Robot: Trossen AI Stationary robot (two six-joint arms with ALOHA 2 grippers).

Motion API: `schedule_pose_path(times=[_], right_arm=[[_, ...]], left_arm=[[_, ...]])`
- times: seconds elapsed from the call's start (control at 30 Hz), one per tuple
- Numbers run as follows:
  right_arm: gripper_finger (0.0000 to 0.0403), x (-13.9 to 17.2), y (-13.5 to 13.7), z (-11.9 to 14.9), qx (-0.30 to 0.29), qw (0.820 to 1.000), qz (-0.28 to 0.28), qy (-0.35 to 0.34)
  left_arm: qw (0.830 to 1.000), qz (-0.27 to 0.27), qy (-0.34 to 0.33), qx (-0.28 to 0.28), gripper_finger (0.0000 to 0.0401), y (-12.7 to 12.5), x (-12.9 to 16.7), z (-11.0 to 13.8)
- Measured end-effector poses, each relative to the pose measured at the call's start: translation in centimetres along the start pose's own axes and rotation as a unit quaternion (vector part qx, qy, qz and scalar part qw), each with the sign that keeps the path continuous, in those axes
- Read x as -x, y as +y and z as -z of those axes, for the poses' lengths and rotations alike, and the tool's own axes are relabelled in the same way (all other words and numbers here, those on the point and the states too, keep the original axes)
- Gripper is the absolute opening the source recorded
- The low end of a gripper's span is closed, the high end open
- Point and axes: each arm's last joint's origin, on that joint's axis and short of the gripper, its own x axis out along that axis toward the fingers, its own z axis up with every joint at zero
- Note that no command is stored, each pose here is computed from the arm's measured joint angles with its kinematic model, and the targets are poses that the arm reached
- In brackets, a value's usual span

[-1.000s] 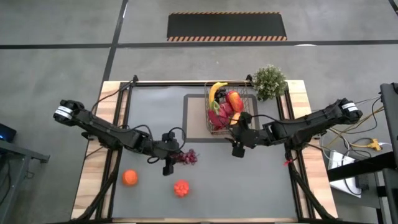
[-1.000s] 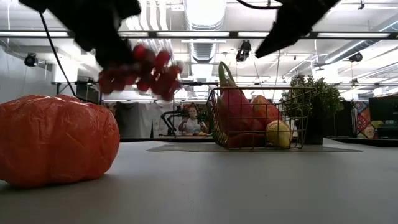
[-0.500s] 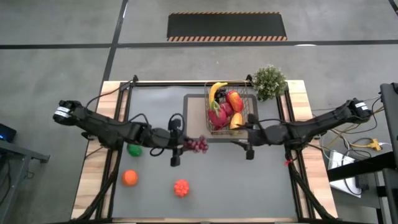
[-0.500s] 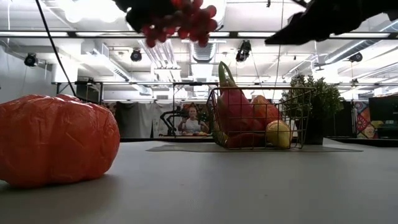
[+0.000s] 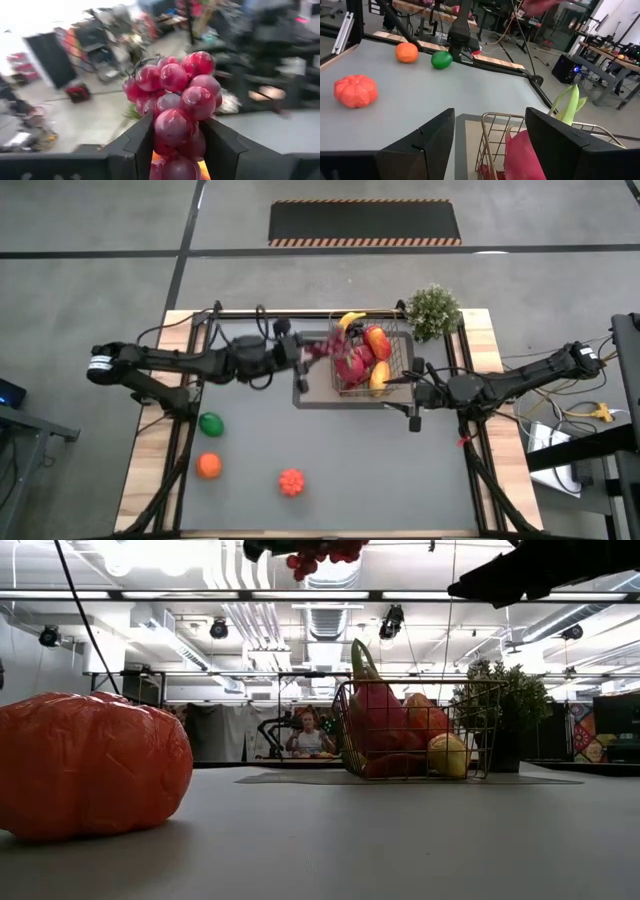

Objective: Build produce basket
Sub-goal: Put the red grapes into the wire basket

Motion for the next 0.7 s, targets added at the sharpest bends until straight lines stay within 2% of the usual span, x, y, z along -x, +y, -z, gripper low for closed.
schedule_pose_path(times=[0.2,0.33,0.47,0.7], right_arm=[[0.0233,0.2,0.0,0.5,0.003,1.000,-0.002,0.009],[0.0233,0.2,0.1,0.5,0.008,1.000,-0.002,0.011],[0.0233,0.2,0.1,0.5,0.009,1.000,-0.002,0.011],[0.0233,0.2,0.1,0.6,0.010,1.000,-0.003,0.013]], left_arm=[[0.998,-0.064,-0.015,0.012,0.0124,3.4,-3.1,2.1],[0.992,-0.097,-0.029,0.078,0.0124,4.7,-5.7,4.3],[0.978,-0.113,-0.054,0.168,0.0124,5.1,-8.1,6.9],[0.966,-0.117,-0.050,0.227,0.0124,4.4,-11.3,10.8]])
